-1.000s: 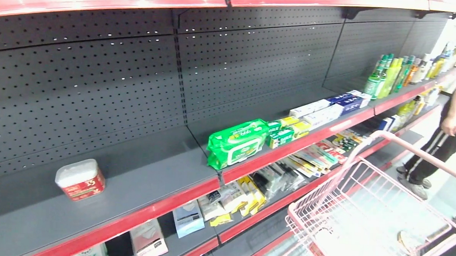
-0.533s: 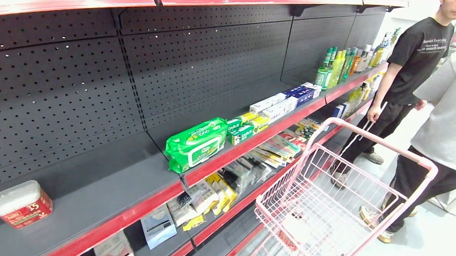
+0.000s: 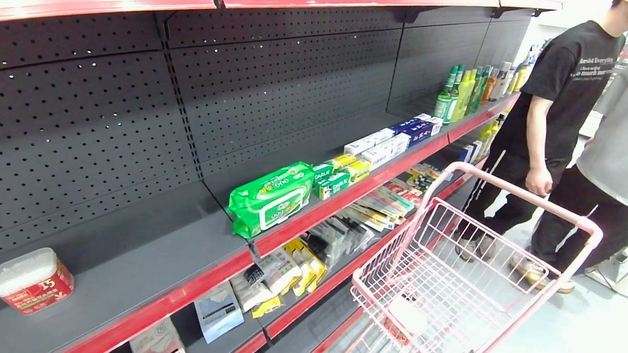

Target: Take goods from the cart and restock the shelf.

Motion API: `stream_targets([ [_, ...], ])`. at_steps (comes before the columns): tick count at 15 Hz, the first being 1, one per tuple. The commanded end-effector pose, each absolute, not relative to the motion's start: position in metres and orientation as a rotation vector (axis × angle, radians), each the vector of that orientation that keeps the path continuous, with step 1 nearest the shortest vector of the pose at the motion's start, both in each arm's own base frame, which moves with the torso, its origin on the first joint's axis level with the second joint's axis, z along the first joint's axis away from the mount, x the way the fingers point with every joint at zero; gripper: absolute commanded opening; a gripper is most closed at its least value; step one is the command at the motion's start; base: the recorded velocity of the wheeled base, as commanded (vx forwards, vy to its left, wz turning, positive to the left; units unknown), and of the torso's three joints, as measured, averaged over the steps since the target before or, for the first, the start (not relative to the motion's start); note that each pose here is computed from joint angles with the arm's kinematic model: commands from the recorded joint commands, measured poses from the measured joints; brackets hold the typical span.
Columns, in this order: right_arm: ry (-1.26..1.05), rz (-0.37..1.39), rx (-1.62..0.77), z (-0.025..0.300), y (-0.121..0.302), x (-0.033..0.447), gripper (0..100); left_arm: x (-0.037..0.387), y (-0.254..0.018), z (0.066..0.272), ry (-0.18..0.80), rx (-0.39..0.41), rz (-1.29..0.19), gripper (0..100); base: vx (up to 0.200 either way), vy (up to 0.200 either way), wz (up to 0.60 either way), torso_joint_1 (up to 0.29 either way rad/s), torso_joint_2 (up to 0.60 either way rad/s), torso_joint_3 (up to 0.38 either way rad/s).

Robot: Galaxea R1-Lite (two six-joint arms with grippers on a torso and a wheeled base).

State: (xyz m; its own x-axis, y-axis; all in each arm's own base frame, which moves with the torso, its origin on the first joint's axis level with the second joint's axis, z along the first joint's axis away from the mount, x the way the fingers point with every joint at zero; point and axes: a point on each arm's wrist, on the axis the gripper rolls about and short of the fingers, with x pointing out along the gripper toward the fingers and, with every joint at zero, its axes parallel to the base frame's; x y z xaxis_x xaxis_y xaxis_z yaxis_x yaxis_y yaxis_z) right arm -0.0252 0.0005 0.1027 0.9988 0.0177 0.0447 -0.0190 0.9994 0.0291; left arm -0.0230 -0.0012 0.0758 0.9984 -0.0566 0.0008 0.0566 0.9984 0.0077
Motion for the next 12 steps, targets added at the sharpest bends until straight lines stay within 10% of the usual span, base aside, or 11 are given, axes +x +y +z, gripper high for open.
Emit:
stream_targets([
  [1, -0.040, 0.127, 0.331, 0.290, 0.004, 0.043, 100, -0.023, -0.001, 0.076, 0.000, 0.008, -0.057, 100, 0.000, 0.000, 0.00, 0.000, 0.00, 0.000],
  [7, 0.610, 0.131, 0.040, 0.168, 0.018, 0.297, 100, -0.023, -0.001, 0.076, 0.000, 0.008, -0.057, 100, 0.000, 0.000, 0.00, 0.000, 0.00, 0.000],
  [12, 0.889, 0.419, -0.150, 0.047, 0.038, 0.367, 100, -0.023, -0.001, 0.075, 0.001, 0.011, -0.055, 100, 0.000, 0.000, 0.00, 0.000, 0.00, 0.000],
])
